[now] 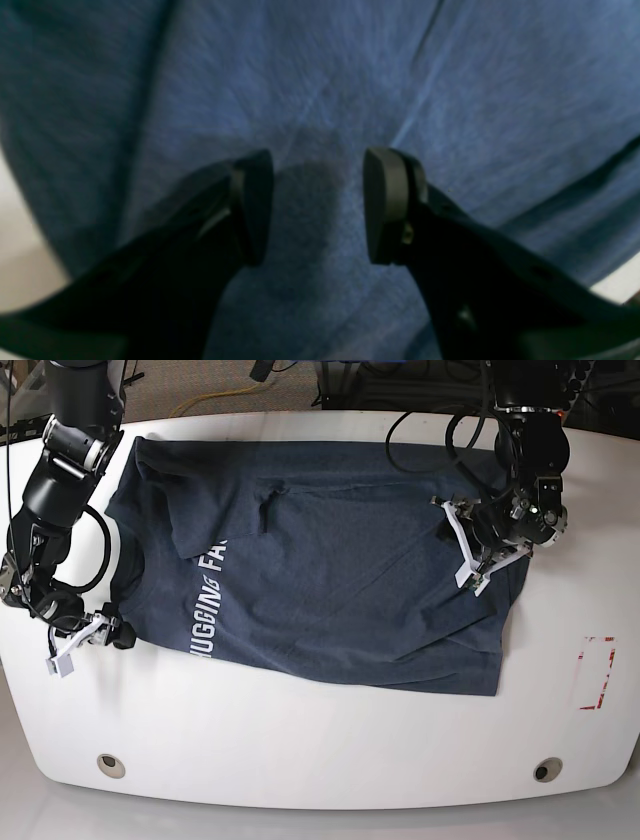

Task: Fold the T-shirt properly
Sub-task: 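Release the shirt and move both grippers to its hem corners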

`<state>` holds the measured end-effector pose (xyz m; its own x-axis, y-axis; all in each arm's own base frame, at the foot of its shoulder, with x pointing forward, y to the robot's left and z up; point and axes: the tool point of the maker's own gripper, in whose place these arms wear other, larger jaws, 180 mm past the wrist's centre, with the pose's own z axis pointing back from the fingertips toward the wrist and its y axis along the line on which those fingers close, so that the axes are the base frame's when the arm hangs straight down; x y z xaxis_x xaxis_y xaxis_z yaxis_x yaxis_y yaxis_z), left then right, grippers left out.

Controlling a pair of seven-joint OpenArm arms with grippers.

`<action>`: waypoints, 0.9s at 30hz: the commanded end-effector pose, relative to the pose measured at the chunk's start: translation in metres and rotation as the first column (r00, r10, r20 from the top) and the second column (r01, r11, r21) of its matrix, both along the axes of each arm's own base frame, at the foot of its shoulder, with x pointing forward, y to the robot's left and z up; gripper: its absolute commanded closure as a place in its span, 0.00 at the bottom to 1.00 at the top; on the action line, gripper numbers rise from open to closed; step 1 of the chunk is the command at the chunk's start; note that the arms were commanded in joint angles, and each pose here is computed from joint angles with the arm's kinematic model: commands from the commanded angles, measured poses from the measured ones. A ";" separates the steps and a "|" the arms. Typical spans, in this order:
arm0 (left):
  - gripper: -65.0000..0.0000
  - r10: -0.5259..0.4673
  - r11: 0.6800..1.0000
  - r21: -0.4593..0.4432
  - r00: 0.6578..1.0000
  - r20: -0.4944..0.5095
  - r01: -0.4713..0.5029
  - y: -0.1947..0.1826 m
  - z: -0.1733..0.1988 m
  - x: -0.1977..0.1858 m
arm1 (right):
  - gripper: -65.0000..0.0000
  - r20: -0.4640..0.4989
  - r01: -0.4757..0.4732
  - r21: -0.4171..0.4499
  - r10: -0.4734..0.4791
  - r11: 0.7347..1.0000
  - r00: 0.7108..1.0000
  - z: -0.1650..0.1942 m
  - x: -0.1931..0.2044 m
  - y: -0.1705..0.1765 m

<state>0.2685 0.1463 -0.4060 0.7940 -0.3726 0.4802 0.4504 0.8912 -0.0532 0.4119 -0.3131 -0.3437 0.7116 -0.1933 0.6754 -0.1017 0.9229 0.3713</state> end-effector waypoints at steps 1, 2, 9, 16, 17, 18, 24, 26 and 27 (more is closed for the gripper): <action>0.59 -0.003 1.000 0.007 1.000 0.004 0.003 0.007 -0.002 -0.003 | 0.35 0.048 0.021 0.024 -0.022 0.999 0.999 0.010 0.017 -0.009; 0.59 -0.002 1.000 0.011 1.000 -0.008 0.002 0.009 -0.006 -0.007 | 0.35 0.042 0.020 0.029 -0.021 0.999 0.999 0.007 0.019 -0.007; 0.59 0.000 0.999 0.039 0.998 -0.067 0.003 0.024 -0.019 -0.029 | 0.36 0.003 0.006 0.074 -0.006 0.997 1.000 -0.018 0.023 0.016; 0.59 -0.071 0.996 0.049 0.997 -0.042 0.073 0.019 -0.013 -0.028 | 0.42 0.012 0.005 0.099 -0.006 0.995 1.000 -0.034 0.019 0.033; 0.59 -0.083 0.995 0.051 0.996 -0.034 0.085 0.018 -0.010 -0.027 | 0.47 0.015 0.000 0.102 -0.001 0.995 1.000 -0.036 0.019 0.037; 0.59 -0.094 0.994 0.057 0.996 -0.015 0.094 0.018 -0.004 -0.024 | 0.57 0.012 -0.005 0.098 0.004 0.995 1.000 -0.039 0.017 0.039; 0.59 -0.083 0.994 0.086 0.989 0.124 0.073 0.025 0.036 -0.005 | 1.00 0.022 -0.022 0.083 0.020 0.996 1.000 -0.040 0.018 0.043; 0.59 -0.096 0.992 0.097 0.981 0.166 0.081 0.024 0.049 0.001 | 1.00 0.023 -0.026 0.081 0.024 0.996 0.999 -0.040 0.019 0.044; 0.59 -0.096 0.991 0.105 0.977 0.191 0.077 0.026 0.057 0.004 | 1.00 0.023 -0.027 0.081 0.025 0.996 0.999 -0.039 0.019 0.045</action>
<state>0.2622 0.1753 -0.3690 0.7021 -0.4772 0.5285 0.5095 0.8552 0.0952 0.4111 -0.2577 -0.4112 0.7622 -0.2195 0.6090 -0.1098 0.8833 0.4558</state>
